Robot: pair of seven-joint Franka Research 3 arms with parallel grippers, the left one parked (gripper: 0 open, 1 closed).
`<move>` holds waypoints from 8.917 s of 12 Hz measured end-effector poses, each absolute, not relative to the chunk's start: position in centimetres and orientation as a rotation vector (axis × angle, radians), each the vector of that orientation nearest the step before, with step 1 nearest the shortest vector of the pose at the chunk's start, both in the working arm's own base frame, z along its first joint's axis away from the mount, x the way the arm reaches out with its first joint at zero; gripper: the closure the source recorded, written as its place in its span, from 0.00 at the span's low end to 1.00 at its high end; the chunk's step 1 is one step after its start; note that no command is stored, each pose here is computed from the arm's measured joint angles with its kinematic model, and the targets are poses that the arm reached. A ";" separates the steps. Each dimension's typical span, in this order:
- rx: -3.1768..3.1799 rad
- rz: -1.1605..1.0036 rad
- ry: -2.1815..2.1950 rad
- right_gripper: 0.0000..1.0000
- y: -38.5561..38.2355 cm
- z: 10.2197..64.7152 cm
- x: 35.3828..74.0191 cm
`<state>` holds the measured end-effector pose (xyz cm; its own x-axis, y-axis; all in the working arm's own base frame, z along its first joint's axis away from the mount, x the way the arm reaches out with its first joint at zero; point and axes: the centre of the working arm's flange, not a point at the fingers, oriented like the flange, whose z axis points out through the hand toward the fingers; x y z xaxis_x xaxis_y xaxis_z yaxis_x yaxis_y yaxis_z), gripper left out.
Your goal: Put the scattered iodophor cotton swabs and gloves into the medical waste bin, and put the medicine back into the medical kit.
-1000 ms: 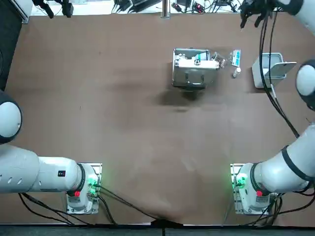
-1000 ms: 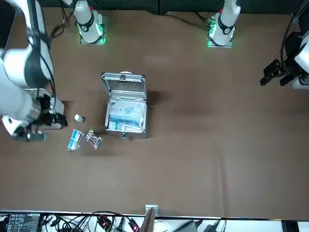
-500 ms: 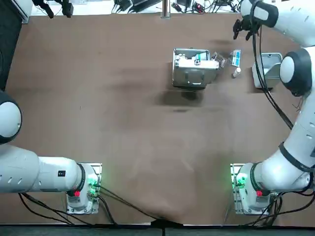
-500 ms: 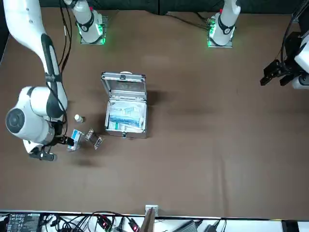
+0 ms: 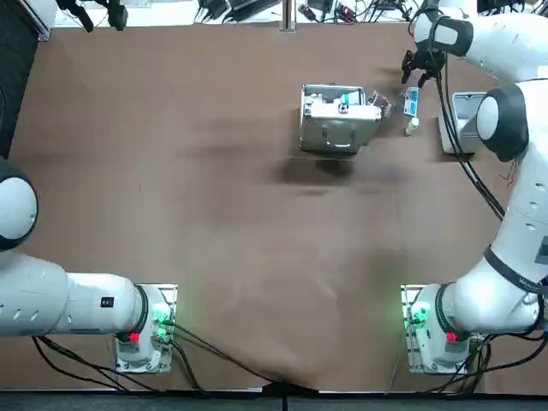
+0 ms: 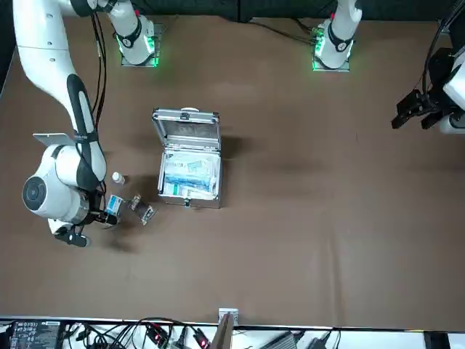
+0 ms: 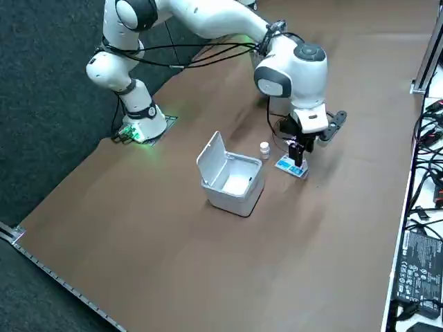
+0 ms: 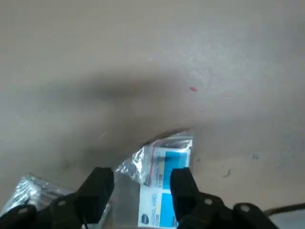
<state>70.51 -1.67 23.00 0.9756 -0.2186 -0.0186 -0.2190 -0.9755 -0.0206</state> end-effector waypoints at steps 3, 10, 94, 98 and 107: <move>-3.104 0.007 0.343 0.28 -1.7 21.7 70.7; -3.109 0.008 0.338 0.35 -1.6 19.9 70.7; -2.861 0.111 1.176 0.99 15.7 20.7 68.9; -2.815 -0.013 1.167 0.99 15.2 26.8 71.1; -2.829 -0.068 1.230 0.99 -0.6 42.6 70.1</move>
<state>70.11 -0.60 42.60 0.6814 -0.7316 0.0181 -0.7292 -0.6808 -0.0692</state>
